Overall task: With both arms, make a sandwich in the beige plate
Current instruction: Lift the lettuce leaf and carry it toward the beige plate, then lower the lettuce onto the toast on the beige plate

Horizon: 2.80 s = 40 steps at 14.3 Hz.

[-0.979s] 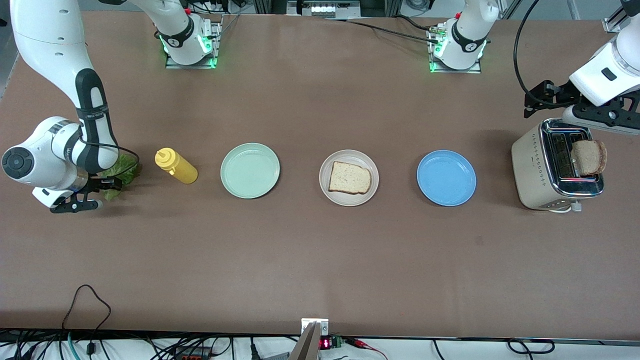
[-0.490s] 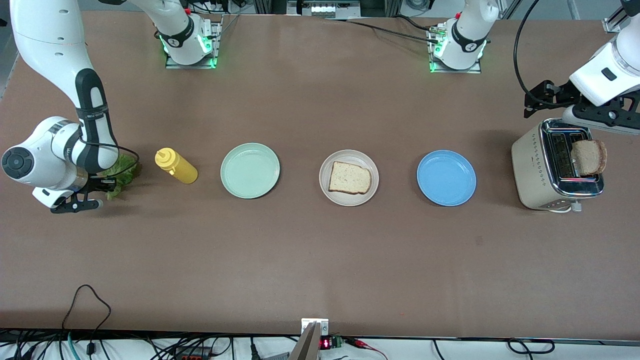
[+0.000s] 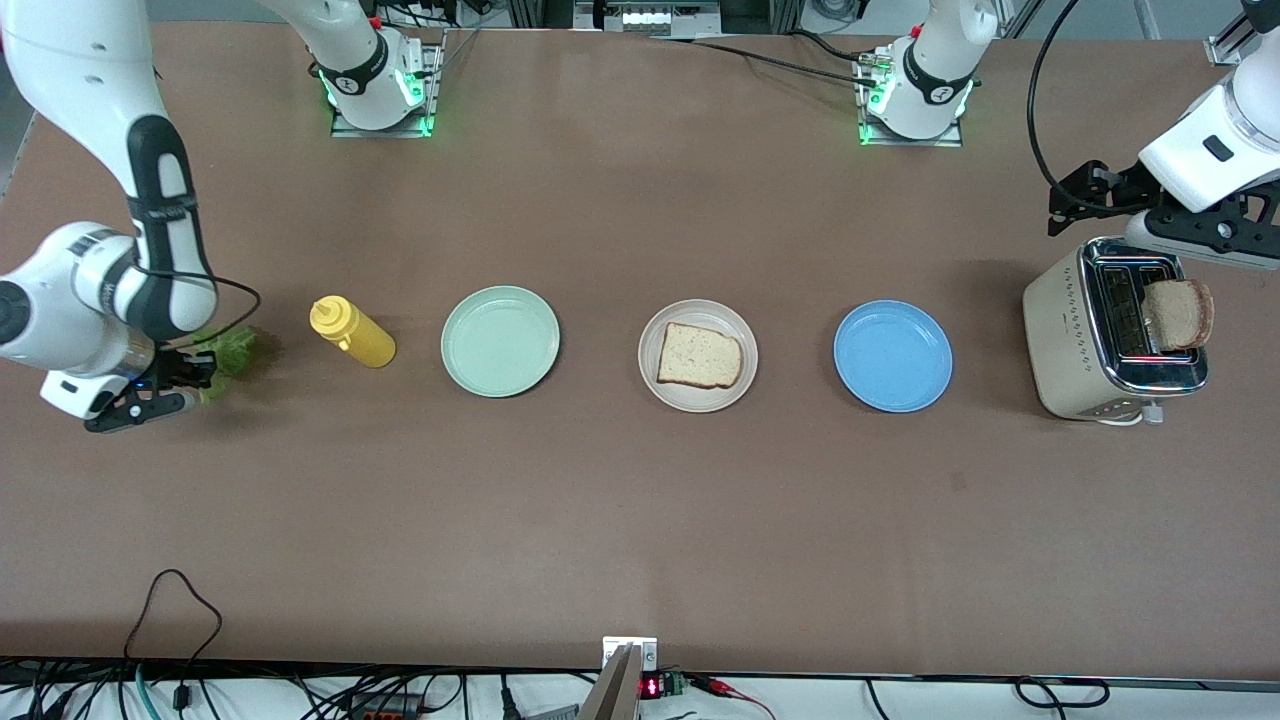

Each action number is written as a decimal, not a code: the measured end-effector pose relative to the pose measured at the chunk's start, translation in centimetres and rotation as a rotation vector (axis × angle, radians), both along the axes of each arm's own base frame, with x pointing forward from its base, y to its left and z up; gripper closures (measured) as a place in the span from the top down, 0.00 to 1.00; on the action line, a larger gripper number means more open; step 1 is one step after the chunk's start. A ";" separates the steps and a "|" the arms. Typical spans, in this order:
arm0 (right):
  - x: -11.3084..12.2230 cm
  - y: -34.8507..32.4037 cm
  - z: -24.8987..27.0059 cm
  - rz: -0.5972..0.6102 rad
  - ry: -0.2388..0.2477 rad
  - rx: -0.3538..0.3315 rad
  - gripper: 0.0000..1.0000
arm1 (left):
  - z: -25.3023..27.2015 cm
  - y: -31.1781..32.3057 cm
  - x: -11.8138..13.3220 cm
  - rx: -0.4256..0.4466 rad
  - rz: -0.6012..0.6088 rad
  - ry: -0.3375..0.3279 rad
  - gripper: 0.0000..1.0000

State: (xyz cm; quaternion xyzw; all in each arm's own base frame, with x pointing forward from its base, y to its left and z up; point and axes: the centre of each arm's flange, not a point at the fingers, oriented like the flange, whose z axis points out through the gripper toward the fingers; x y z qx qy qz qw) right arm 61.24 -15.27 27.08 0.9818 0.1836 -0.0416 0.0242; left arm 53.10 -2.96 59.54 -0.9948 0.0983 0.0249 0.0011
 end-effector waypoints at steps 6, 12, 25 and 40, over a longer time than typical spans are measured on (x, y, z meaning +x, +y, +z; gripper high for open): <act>1.3 2.3 13.1 0.162 0.017 0.129 0.04 | 0.0 0.0 0.0 0.000 0.000 0.000 1.00; 2.9 11.4 22.3 0.370 0.056 0.175 0.04 | 0.0 0.0 0.0 0.000 0.000 0.000 1.00; 0.4 40.8 24.3 0.696 -0.084 0.327 0.04 | 0.0 0.0 0.0 0.000 0.000 0.000 1.00; -6.4 67.7 7.1 0.641 -0.289 0.421 0.04 | 0.0 0.0 0.0 0.000 0.000 0.000 1.00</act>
